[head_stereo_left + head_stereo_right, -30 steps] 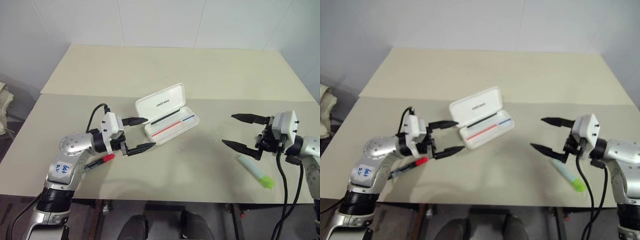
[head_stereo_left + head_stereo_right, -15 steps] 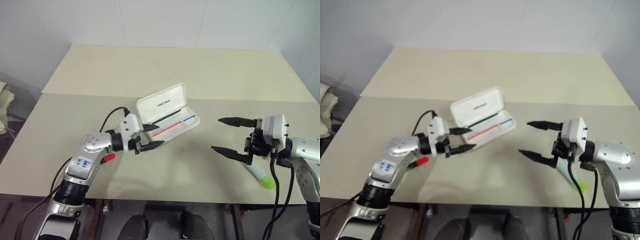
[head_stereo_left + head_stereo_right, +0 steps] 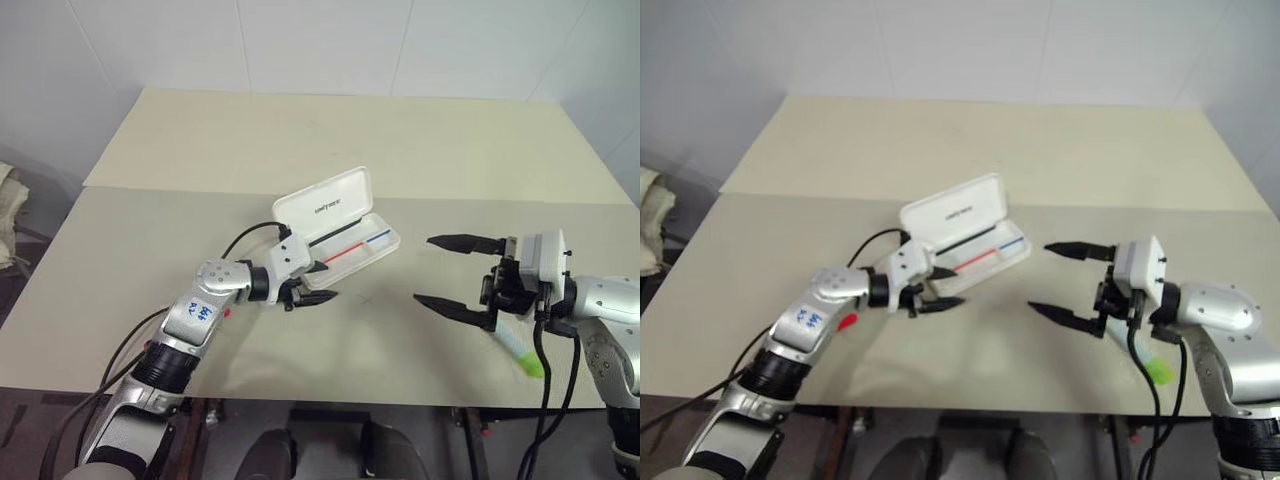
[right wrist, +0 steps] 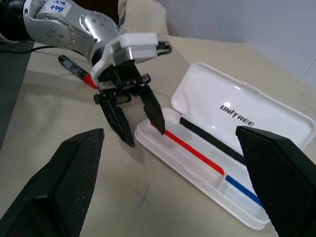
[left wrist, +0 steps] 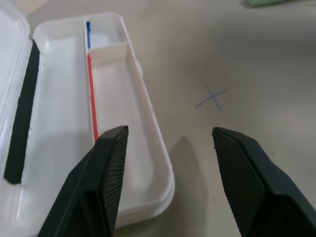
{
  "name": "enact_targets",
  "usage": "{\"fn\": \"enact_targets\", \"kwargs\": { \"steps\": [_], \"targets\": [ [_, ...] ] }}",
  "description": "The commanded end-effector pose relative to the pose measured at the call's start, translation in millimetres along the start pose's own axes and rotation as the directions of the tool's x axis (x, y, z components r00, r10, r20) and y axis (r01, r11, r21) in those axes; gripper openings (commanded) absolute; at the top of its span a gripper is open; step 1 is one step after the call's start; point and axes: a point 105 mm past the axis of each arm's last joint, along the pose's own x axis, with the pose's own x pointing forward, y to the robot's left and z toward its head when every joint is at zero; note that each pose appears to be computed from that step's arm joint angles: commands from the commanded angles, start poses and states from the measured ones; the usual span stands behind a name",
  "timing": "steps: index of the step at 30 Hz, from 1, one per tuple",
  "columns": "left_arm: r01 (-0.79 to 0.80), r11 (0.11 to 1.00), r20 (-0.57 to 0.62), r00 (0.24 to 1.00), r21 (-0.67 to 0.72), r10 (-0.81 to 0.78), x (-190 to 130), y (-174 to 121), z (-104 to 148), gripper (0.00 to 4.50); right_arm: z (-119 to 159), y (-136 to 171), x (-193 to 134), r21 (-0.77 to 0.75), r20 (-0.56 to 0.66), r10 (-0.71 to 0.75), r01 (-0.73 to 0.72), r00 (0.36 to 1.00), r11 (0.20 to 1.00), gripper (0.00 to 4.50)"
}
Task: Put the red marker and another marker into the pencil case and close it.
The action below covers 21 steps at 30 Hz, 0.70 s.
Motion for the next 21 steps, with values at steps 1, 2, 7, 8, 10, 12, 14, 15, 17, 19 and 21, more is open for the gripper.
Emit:
{"fn": "enact_targets", "kwargs": {
  "steps": [1, 2, 7, 8, 10, 12, 14, 15, 17, 19, 21],
  "targets": [
    [0.035, 0.999, 0.001, 0.999, -0.02, -0.035, 5, -2, 14, 2.87, 12, 2, 1, -0.046, 0.029, -0.004, 0.005, 1.0, 0.999, 4.5],
    [0.032, 0.999, -0.011, 0.999, -0.026, -0.033, 5, -1, 14, 2.87, 12, 2, 1, -0.05, 0.029, -0.005, 0.007, 1.0, 0.999, 4.5],
    [0.078, 0.996, -0.115, 0.99, -0.034, -0.081, 10, -4, 13, 2.87, 20, 0, 1, -0.087, 0.034, -0.002, 0.005, 0.999, 0.996, 4.5],
    [0.086, 0.996, -0.138, 0.986, -0.036, -0.09, 10, -4, 12, 2.87, 21, -1, 1, -0.093, 0.036, -0.001, 0.005, 0.999, 0.996, 4.5],
    [0.092, 0.995, -0.17, 0.981, -0.044, -0.098, 10, -5, 9, 2.87, 23, -1, 1, -0.099, 0.04, -0.002, 0.006, 0.999, 0.995, 4.5],
    [0.107, 0.993, -0.24, 0.964, -0.054, -0.117, 7, -6, 2, 2.87, 28, -3, 2, -0.113, 0.05, -0.008, 0.014, 0.999, 0.994, 4.5],
    [0.12, 0.991, -0.285, 0.949, -0.055, -0.131, 4, -6, -3, 2.87, 31, -3, 2, -0.12, 0.056, -0.011, 0.018, 0.998, 0.993, 4.5],
    [0.12, 0.991, -0.298, 0.945, -0.054, -0.131, 3, -6, -5, 2.87, 32, -3, 3, -0.122, 0.057, -0.012, 0.019, 0.998, 0.992, 4.5],
    [0.117, 0.992, -0.319, 0.939, -0.046, -0.125, 2, -4, -8, 2.87, 34, -3, 3, -0.126, 0.06, -0.015, 0.022, 0.998, 0.992, 4.5],
    [0.109, 0.993, -0.323, 0.939, -0.042, -0.117, 1, -3, -10, 2.51, 35, -3, 4, -0.13, 0.063, -0.018, 0.026, 0.998, 0.991, 4.5],
    [0.105, 0.994, -0.328, 0.938, -0.04, -0.112, 1, -2, -12, 2.03, 36, -3, 4, -0.133, 0.065, -0.019, 0.028, 0.998, 0.991, 4.5]
  ]
}}
